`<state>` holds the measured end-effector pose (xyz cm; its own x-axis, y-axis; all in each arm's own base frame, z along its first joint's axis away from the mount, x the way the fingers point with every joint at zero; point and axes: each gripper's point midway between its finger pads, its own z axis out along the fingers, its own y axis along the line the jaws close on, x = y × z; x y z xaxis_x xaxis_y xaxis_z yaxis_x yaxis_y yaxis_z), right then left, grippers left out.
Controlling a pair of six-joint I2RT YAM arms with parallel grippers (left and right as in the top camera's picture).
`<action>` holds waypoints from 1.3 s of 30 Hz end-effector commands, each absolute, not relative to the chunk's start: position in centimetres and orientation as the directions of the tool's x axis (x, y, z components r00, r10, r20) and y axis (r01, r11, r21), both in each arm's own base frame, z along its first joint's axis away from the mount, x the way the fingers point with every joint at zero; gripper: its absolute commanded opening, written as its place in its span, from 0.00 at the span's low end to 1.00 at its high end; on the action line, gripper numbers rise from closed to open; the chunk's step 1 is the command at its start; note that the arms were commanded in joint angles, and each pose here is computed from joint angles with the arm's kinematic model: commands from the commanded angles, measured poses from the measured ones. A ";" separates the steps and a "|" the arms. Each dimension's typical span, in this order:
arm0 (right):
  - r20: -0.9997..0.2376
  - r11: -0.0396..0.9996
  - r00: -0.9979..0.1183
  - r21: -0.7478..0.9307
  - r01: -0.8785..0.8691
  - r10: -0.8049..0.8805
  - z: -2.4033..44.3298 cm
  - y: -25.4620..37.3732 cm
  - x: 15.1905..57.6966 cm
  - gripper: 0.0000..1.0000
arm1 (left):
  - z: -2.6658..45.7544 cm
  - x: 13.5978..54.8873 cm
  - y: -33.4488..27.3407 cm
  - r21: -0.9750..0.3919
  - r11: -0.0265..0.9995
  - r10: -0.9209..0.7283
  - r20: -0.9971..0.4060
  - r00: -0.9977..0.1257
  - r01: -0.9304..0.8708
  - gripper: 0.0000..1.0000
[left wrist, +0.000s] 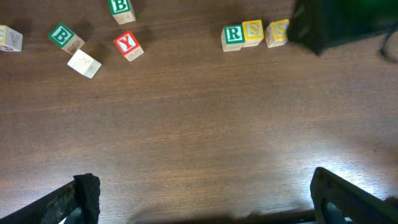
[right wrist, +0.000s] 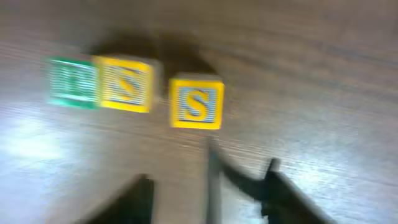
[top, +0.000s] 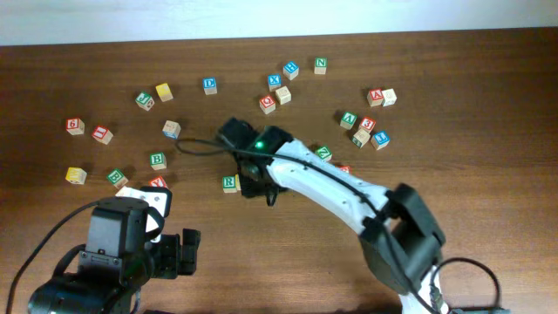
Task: Spell out RSS
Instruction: 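Carry the S block down beside the first S block, then lower and release the S block right of the first S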
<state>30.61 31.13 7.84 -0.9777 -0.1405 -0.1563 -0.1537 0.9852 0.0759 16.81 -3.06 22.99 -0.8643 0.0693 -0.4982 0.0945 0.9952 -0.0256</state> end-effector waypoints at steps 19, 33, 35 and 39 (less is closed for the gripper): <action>-0.130 0.987 -0.991 0.158 -0.031 -0.010 3.6 25.2 33.5 0.04 | 23.2 16.8 -3.0 -0.020 0.994 0.079 -0.506 -0.859 0.104 0.99; -0.106 0.983 -0.993 0.169 -0.075 -0.058 1.2 27.4 32.6 0.04 | 23.2 16.8 -3.0 -0.020 0.994 0.079 -0.506 -0.859 0.104 0.99; -0.114 0.981 -0.991 0.174 -0.089 -0.069 1.2 28.0 32.5 0.04 | 23.2 16.8 -3.0 -0.020 0.994 0.079 -0.506 -0.859 0.104 0.99; -0.143 0.975 -0.986 0.189 -0.114 -0.087 1.4 29.1 32.5 0.04 | 23.2 16.8 -3.0 -0.020 0.994 0.079 -0.506 -0.859 0.104 0.99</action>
